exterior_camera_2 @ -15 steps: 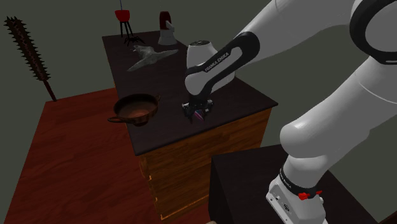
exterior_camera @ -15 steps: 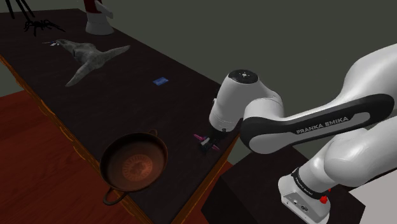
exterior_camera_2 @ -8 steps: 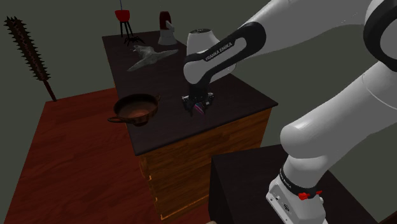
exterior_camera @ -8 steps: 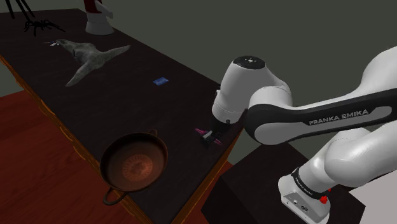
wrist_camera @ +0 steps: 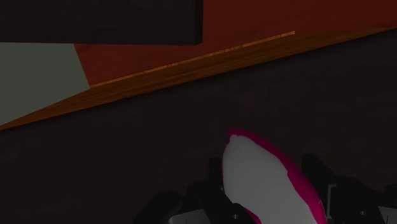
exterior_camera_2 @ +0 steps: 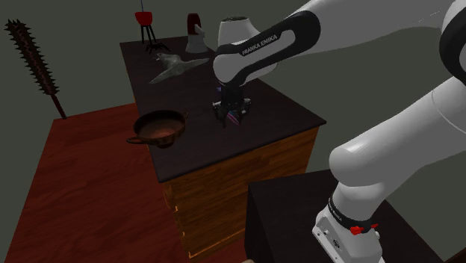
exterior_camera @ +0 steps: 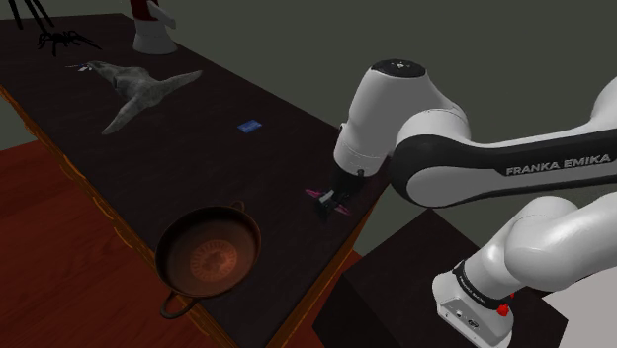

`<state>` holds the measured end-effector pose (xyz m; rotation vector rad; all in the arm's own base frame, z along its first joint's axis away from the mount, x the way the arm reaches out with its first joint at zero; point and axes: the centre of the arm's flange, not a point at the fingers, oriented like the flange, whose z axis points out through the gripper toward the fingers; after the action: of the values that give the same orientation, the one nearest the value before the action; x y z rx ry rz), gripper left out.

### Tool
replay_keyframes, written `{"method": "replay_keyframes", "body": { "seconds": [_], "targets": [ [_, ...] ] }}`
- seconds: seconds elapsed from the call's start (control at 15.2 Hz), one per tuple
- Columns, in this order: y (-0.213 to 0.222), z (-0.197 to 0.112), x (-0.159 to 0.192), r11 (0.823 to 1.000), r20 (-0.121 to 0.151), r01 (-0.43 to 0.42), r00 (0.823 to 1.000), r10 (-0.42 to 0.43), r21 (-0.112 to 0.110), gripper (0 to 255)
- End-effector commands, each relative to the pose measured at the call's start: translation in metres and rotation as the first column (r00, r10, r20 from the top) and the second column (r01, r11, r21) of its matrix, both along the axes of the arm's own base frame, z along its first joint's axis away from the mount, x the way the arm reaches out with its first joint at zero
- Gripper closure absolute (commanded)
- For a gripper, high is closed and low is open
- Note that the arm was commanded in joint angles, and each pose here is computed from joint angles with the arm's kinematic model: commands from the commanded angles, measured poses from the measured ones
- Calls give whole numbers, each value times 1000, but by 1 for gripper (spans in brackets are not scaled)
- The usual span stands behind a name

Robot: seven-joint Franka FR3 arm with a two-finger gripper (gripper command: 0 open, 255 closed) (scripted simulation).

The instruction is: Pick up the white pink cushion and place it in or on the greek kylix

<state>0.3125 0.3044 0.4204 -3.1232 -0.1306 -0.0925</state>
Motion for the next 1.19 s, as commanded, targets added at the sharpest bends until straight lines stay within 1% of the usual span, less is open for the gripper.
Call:
{"method": "replay_keyframes", "body": {
  "seconds": [0.0, 0.86, 0.92, 1.12],
  "targets": [
    [0, 12, 0, 1000, 0, 0, 1000, 0, 0, 255],
    [0, 80, 0, 1000, 0, 0, 1000, 0, 0, 255],
    [0, 81, 0, 1000, 0, 0, 1000, 0, 0, 255],
    [39, 80, 8, 1000, 0, 0, 1000, 0, 0, 255]
  ]
}}
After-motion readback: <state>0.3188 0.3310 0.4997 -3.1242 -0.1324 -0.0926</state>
